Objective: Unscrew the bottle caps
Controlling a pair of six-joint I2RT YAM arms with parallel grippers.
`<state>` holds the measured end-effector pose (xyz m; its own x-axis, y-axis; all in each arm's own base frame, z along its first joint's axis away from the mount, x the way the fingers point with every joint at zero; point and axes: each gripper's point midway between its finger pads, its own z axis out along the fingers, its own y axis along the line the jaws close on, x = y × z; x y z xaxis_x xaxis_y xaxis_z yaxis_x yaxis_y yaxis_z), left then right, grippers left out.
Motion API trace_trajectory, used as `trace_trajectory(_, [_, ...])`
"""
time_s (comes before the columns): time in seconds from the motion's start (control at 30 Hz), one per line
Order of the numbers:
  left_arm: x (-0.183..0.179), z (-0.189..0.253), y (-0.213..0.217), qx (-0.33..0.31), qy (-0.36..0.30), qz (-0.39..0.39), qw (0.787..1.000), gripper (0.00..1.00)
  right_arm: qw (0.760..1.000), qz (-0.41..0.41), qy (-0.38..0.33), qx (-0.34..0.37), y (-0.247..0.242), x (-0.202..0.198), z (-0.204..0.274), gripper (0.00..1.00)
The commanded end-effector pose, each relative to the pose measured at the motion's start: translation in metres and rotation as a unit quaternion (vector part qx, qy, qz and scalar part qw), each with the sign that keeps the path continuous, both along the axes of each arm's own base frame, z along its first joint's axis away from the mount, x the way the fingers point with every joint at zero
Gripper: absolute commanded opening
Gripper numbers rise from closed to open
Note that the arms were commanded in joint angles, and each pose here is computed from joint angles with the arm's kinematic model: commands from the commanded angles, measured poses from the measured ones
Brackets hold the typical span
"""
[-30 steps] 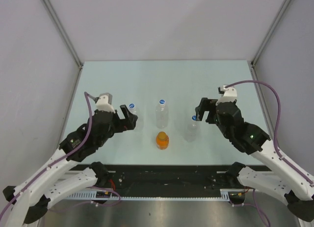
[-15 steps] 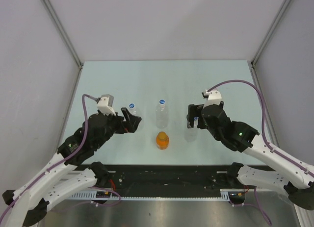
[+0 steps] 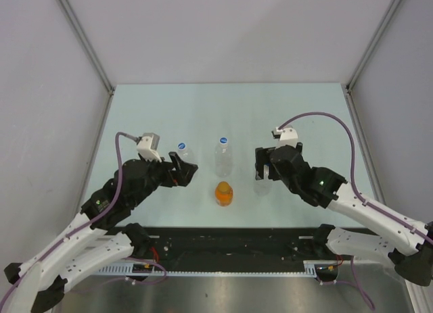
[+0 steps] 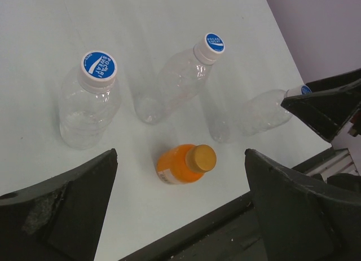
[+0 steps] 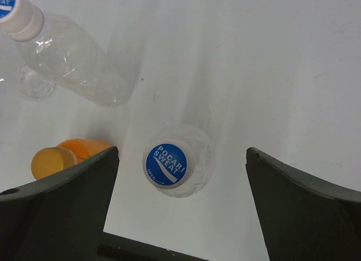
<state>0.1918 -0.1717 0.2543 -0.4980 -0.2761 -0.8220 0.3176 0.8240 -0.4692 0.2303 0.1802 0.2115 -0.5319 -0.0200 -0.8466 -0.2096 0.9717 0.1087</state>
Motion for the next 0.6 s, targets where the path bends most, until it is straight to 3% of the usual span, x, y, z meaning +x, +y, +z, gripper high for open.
trace_trajectory(0.0, [-0.003,0.006,-0.007,-0.016,-0.013,-0.02,1.0,1.0,1.0,0.006,0.015,0.009,0.007,0.002,-0.017,1.0])
trace_trajectory(0.43, [-0.005,0.008,-0.006,-0.021,-0.019,-0.023,0.999,1.0,1.0,0.01,0.026,0.011,0.011,0.018,-0.042,1.0])
trace_trajectory(0.53, [-0.005,0.007,-0.006,-0.022,-0.02,-0.023,0.999,1.0,1.0,0.011,0.027,0.011,0.012,0.02,-0.044,0.92])
trace_trajectory(0.57, [-0.005,0.007,-0.006,-0.022,-0.02,-0.023,0.999,1.0,0.999,0.013,0.027,0.012,0.012,0.02,-0.045,0.81])
